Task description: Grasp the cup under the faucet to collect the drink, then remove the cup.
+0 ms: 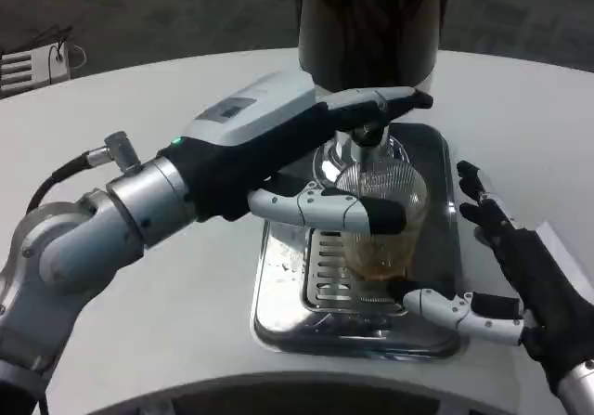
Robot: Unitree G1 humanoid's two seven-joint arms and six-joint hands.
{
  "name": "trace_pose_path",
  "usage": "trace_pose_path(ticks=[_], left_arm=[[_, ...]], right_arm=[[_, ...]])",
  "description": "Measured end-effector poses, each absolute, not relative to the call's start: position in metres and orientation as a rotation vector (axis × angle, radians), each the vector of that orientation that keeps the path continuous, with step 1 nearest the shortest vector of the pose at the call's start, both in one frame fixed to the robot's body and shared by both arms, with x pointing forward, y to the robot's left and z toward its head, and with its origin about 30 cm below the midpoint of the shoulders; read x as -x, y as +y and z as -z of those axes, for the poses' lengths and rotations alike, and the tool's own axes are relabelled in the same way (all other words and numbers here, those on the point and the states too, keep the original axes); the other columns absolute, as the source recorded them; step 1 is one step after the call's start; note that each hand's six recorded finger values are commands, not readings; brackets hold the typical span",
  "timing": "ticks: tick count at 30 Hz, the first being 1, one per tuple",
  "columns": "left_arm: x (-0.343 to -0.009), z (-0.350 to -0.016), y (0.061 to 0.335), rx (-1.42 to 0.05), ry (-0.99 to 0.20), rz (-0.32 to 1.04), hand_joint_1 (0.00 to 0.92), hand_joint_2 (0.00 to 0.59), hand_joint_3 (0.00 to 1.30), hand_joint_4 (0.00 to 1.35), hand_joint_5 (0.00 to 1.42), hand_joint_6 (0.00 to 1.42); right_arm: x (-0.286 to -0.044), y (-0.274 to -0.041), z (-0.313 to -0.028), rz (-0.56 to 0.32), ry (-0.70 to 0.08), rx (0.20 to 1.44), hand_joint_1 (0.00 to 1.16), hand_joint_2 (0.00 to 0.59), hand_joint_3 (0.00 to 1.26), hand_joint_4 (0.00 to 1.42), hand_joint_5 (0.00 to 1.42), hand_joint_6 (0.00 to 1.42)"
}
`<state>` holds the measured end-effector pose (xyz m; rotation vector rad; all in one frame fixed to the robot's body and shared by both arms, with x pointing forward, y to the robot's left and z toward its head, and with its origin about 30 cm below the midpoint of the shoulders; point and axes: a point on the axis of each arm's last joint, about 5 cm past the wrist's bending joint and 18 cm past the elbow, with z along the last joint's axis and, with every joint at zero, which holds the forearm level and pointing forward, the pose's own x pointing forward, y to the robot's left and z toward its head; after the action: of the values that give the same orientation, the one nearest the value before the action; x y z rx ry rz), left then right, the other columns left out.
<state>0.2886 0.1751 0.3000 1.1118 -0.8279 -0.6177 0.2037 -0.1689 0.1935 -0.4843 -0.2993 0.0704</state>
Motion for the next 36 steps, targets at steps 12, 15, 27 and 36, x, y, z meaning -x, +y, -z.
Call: trace_pose_path(ticks=[12,15,27,36], left_arm=[[-0.288,-0.301,0.177,-1.121,-0.826,0.615,0.0,0.065,0.18,0.12,0.19,0.28],[-0.288,-0.301,0.178,-1.12,-0.826,0.615,0.0,0.065,0.18,0.12,0.19,0.28],[-0.287,-0.301,0.184,-1.113,-0.823,0.61,0.0,0.065,0.18,0.12,0.19,0.28],[-0.285,-0.301,0.19,-1.093,-0.822,0.592,0.0,0.07,0.18,0.12,0.19,0.27]], right_arm=[[-0.215,-0.164,-0.193,-0.067,-0.309,0.465,0.84,0.193,0.0,0.0,0.05,0.03],[-0.219,-0.163,-0.194,-0.065,-0.312,0.462,0.84,0.194,0.0,0.0,0.06,0.03],[-0.23,-0.156,-0.195,-0.076,-0.309,0.444,0.84,0.195,0.0,0.0,0.05,0.03],[-0.237,-0.151,-0.2,-0.088,-0.332,0.445,0.84,0.195,0.0,0.0,0.05,0.03]])
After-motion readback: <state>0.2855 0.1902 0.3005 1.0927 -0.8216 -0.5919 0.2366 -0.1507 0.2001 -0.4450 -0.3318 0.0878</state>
